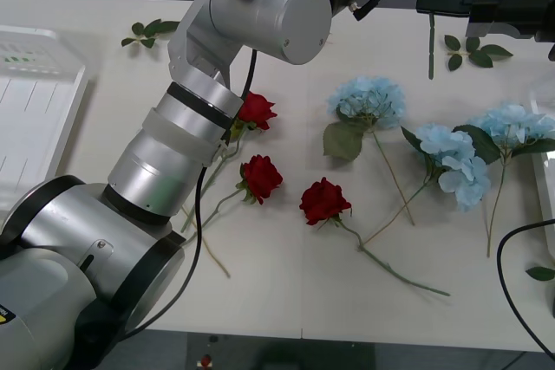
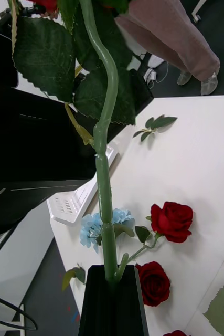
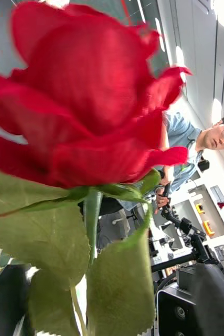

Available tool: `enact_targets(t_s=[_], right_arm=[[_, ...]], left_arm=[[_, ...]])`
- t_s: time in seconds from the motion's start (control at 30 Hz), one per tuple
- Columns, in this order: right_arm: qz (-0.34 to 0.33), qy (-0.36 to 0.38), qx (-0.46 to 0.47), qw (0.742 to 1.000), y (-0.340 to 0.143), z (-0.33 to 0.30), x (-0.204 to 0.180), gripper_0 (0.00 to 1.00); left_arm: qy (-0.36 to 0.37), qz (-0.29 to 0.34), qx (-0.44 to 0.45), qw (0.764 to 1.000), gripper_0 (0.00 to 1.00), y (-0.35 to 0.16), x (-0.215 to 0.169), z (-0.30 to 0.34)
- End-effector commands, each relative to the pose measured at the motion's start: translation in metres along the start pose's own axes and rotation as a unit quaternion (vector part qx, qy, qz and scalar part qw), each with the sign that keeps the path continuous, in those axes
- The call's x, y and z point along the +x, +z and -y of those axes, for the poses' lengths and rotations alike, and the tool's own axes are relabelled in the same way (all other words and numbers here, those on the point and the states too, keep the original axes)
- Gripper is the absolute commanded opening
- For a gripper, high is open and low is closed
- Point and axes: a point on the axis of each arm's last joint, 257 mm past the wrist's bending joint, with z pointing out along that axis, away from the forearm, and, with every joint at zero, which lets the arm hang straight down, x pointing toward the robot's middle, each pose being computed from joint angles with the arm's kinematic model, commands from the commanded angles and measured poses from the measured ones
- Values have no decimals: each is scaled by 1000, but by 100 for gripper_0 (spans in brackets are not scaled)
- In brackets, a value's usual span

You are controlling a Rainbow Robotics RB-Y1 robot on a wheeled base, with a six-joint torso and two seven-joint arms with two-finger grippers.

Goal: Put the red flowers into the right box and the blue flowers into the left box

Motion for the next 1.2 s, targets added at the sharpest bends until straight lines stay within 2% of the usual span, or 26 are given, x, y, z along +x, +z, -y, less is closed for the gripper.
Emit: enact_targets(t_s=[0.03,0.43,0.5,0.57,0.6,0.67,0.73,0.9,1.07,1.2], right_arm=[[-10,-5,-6,1000,-6,-15,-9,0],[-25,28,60,997,-73,22,11,0],[-25,30,66,997,-77,25,12,0],[-26,41,98,994,-101,40,17,0],[-24,43,110,993,-111,44,18,0],[-23,52,134,989,-131,54,21,0],[-23,59,155,986,-147,62,24,0],[-20,84,227,970,-198,87,35,0],[-18,111,318,941,-251,119,51,0],[-14,129,377,917,-293,137,64,0]], left_arm=[[1,11,27,1000,100,3,-16,32],[1,11,27,1000,100,3,-16,32],[-12,8,15,1000,100,2,-10,16],[-20,8,3,1000,100,-4,-8,-2],[-12,17,8,1000,100,-8,-22,2],[-8,1,-6,1000,100,-17,-25,-3],[-6,-18,-24,1000,100,-29,-28,-7],[-57,-79,-93,991,100,-85,-27,-13],[-87,-89,-130,984,100,-142,-18,-30],[-72,-94,-165,979,100,-183,-8,-59]])
